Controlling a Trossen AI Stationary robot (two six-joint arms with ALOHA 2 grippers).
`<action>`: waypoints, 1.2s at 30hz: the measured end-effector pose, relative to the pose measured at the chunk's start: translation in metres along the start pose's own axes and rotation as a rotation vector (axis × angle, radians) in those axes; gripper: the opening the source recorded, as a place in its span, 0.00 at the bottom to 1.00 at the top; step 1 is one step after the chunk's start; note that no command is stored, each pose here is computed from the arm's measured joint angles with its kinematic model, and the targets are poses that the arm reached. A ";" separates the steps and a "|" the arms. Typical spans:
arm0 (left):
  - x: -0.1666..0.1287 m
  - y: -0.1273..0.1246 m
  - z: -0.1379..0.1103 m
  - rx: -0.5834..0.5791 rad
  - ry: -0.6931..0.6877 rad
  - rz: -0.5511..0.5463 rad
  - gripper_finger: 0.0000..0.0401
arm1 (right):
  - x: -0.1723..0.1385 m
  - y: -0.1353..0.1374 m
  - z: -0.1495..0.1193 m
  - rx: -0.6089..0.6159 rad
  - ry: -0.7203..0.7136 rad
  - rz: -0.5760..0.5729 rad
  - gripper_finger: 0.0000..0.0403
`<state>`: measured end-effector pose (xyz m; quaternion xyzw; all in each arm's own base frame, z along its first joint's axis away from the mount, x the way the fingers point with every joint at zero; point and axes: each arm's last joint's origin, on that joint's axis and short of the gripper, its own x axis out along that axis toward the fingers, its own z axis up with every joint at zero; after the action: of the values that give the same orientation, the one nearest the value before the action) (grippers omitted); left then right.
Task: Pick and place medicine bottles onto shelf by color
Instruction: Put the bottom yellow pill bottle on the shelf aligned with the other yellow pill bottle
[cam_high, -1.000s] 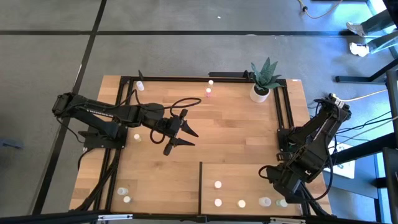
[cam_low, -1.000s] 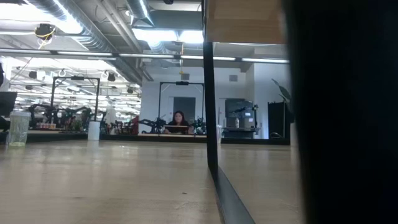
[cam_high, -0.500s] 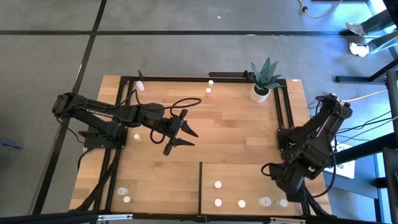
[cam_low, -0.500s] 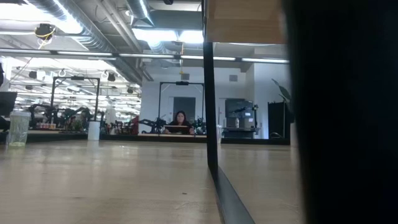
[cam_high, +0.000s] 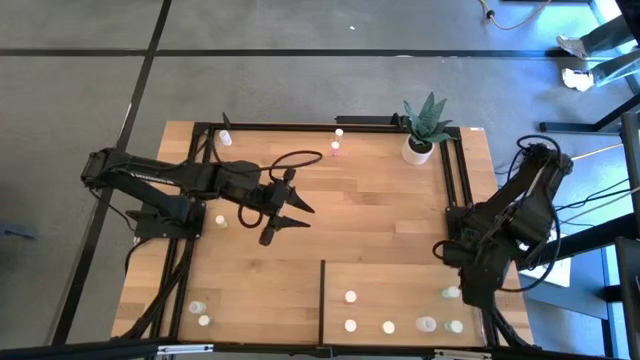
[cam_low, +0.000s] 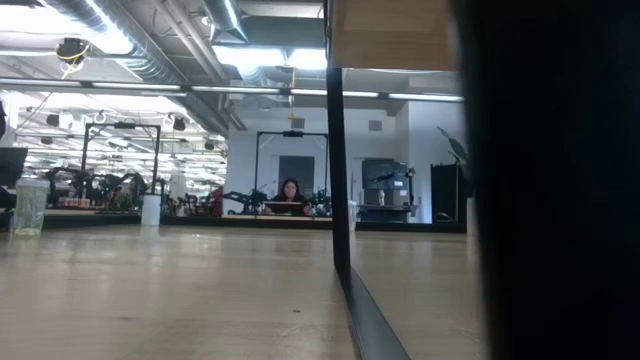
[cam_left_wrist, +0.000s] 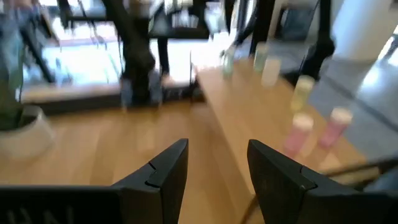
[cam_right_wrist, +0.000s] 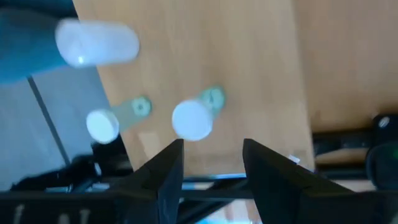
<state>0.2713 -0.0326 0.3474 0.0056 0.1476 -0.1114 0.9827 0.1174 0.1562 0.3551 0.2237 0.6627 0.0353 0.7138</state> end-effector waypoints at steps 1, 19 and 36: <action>-0.002 0.000 0.001 -0.004 0.041 0.013 0.40 | -0.002 -0.001 0.000 0.000 -0.025 0.001 0.41; -0.034 -0.011 0.001 -0.465 0.436 0.222 0.40 | -0.073 0.007 0.019 -0.226 -0.888 -0.141 0.41; -0.067 -0.028 -0.036 -1.056 0.851 0.615 0.40 | -0.079 0.002 0.041 -0.288 -0.943 -0.234 0.41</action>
<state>0.1927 -0.0437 0.3327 -0.3839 0.5409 0.2663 0.6994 0.1478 0.1196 0.4298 0.0388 0.2773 -0.0589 0.9582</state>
